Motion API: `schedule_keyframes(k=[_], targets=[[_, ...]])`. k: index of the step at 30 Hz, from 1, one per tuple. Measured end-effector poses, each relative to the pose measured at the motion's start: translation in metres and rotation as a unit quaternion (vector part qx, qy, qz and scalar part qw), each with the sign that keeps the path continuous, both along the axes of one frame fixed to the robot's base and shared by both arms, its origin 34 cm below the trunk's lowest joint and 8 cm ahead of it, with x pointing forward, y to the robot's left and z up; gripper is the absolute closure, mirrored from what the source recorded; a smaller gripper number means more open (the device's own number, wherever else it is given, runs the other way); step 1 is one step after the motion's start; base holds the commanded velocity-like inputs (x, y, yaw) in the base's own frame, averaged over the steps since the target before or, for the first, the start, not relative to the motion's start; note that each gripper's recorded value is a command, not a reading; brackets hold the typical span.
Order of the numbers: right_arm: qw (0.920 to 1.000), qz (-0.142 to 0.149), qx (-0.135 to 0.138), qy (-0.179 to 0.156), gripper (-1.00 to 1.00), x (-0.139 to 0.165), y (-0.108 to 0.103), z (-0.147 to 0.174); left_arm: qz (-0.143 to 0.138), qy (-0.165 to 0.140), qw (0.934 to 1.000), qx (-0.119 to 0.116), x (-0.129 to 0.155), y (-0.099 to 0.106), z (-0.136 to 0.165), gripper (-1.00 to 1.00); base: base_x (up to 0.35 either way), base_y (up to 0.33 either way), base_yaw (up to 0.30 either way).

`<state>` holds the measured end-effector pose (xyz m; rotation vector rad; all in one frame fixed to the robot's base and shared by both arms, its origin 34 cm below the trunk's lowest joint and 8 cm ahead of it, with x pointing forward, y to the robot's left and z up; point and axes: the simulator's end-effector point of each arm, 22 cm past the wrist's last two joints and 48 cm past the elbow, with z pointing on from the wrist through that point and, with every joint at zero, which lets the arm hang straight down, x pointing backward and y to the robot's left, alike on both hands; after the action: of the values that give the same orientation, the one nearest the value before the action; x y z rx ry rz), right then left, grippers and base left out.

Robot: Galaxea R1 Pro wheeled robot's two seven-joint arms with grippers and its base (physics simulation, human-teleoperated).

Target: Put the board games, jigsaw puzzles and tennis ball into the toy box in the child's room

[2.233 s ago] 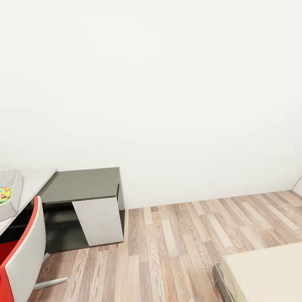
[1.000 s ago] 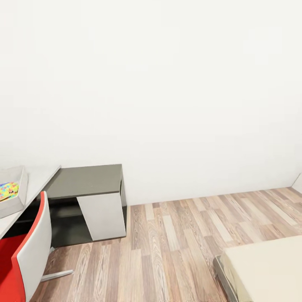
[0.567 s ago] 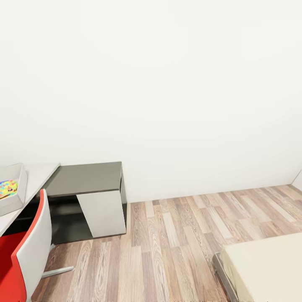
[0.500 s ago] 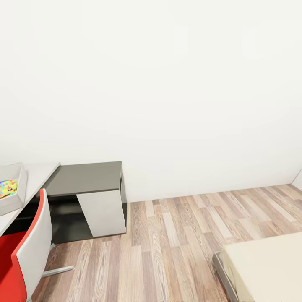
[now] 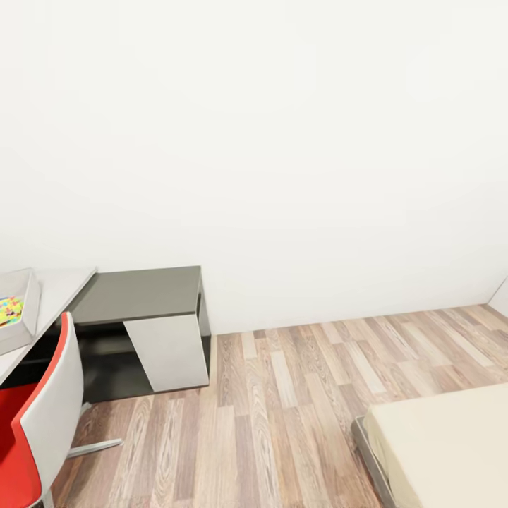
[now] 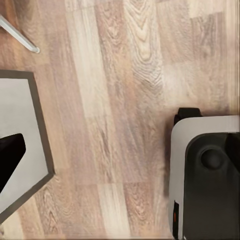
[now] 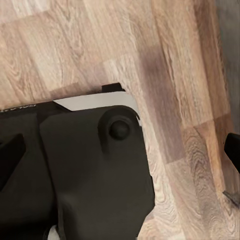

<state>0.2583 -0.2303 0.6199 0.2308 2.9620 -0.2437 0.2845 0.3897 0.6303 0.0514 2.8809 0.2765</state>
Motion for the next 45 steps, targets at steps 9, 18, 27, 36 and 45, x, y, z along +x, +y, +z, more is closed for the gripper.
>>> schedule_keyframes(k=[9, 18, 27, 36, 45], targets=[[0.9991, 0.018, 0.038, -0.011, -1.00, -0.014, -0.017, -0.006, 0.000, 0.004, 1.0000, -0.003, -0.003, -0.005, -0.002, -1.00, -0.005, -0.030, -0.030], [0.9991, 0.018, 0.036, -0.011, -1.00, -0.018, -0.029, -0.006, 0.005, 0.009, 0.9999, -0.001, -0.007, -0.018, -0.005, -1.00, 0.000, -0.001, -0.089], [0.9993, 0.014, 0.034, -0.009, -1.00, -0.020, -0.030, -0.007, 0.007, 0.010, 0.9999, 0.001, -0.009, -0.020, -0.006, -1.00, 0.000, 0.000, -0.007], [0.9994, 0.016, 0.030, 0.001, -1.00, -0.032, -0.034, -0.007, 0.006, 0.009, 0.9999, -0.008, -0.009, -0.036, -0.008, -1.00, 0.000, 0.000, 0.000], [0.9994, 0.017, 0.030, 0.007, -1.00, -0.041, -0.034, -0.008, 0.006, 0.009, 0.9998, -0.019, -0.009, -0.051, -0.010, -1.00, 0.000, 0.000, 0.000]])
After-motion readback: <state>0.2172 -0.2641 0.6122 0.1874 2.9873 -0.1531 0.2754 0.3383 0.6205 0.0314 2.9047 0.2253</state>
